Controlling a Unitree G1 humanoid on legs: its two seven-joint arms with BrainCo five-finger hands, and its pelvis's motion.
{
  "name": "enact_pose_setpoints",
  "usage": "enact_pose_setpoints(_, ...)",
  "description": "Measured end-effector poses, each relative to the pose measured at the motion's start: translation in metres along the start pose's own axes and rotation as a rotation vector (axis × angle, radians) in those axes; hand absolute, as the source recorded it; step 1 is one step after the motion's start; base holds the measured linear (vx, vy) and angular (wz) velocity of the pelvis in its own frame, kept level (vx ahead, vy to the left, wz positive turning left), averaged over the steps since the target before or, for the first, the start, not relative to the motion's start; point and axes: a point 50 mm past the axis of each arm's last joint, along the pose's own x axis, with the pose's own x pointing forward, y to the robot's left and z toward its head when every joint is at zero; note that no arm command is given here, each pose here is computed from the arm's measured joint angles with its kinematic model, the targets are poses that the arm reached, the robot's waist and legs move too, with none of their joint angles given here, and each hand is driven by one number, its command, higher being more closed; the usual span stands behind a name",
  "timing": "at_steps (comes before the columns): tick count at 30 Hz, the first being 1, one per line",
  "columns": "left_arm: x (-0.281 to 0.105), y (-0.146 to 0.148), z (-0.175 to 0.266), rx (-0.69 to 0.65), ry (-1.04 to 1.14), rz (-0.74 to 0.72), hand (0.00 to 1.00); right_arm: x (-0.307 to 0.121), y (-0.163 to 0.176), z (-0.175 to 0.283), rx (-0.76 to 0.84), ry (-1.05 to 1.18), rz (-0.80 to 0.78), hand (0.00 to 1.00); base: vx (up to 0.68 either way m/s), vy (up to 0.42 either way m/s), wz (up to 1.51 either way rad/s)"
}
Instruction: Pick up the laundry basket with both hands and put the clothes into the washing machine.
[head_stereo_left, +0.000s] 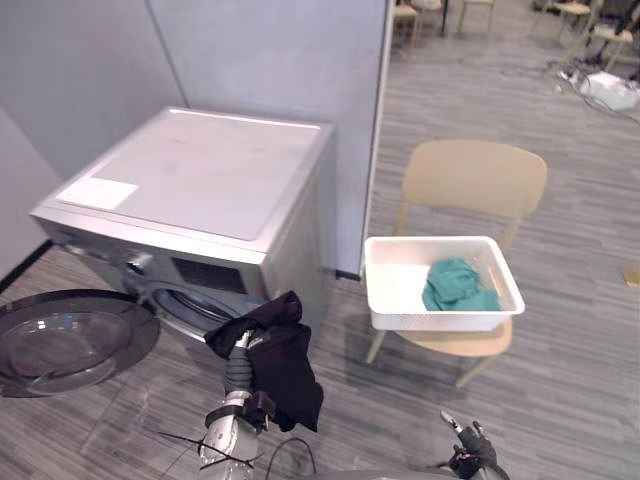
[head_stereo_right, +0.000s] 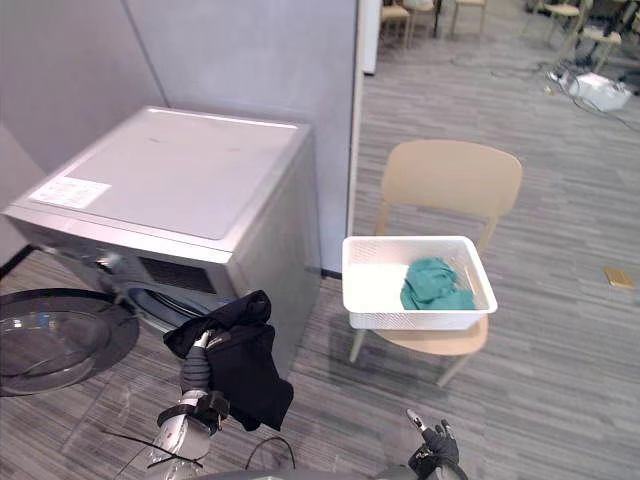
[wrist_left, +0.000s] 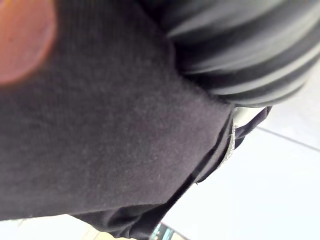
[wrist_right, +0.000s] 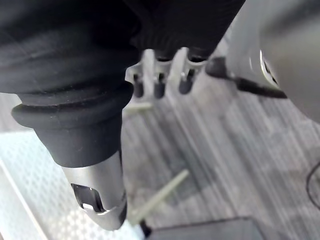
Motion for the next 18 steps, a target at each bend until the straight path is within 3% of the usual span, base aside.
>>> enact_pose_setpoints(7, -0.014, 0.023, -0.018, 0.028, 0.085, 0.091, 1.00, -0.011, -0.017, -0.026, -0.060, 0.098, -0.022, 0.00, -0.01, 0.028, 0.69)
enact_pose_setpoints(12, -0.014, 0.022, -0.046, 0.007, 0.214, 0.102, 1.00, -0.011, -0.012, -0.029, -0.027, 0.099, -0.014, 0.00, 0.06, -0.125, 0.97)
enact_pose_setpoints(18, 0.009, 0.013, -0.040, 0.051, 0.191, 0.059, 1.00, -0.007, -0.004, -0.018, 0.004, 0.042, 0.017, 0.00, 0.04, -0.284, 0.51)
